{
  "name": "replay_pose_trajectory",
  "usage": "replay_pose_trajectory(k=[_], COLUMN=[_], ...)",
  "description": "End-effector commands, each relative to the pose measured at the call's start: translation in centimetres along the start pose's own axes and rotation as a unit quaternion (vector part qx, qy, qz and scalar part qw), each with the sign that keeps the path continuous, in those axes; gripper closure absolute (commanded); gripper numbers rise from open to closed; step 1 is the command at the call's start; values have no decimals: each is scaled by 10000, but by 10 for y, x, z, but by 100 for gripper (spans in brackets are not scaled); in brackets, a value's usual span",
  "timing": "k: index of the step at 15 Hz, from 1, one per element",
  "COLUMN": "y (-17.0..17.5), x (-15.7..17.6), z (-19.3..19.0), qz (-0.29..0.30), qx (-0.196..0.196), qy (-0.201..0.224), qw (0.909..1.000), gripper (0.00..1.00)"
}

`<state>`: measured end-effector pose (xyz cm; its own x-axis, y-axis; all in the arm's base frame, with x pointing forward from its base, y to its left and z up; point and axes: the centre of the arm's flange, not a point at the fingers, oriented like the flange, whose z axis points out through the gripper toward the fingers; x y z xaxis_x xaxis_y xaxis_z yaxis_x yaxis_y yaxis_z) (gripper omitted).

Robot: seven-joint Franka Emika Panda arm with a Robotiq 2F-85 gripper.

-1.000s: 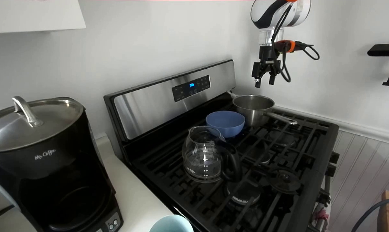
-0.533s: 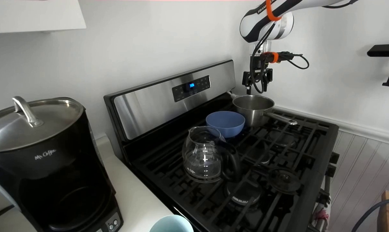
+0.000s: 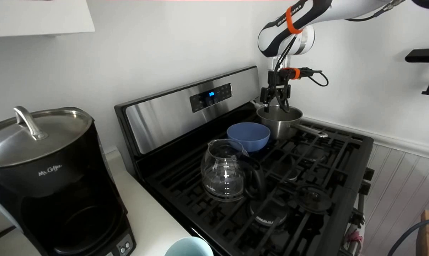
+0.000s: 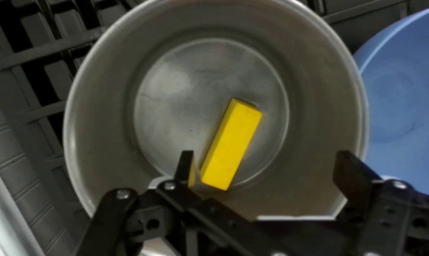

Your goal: Pick up the yellow rectangular block from the silver pot and put it on the hob of the stove

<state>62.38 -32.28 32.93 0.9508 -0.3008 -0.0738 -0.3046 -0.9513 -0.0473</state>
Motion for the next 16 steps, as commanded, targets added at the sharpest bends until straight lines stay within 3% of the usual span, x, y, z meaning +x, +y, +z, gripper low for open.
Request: replay_pose_trajectory(k=[1,5,12,16], y=[6,16,6,10], x=[17,17,16,10], z=[29,51,61,60], qz=[-306,-318,-280,-14], qx=[86,91,201,2], qy=[57,31,143,169], qw=[9995,9994,9993,9999], gripper=[0,0,0,0])
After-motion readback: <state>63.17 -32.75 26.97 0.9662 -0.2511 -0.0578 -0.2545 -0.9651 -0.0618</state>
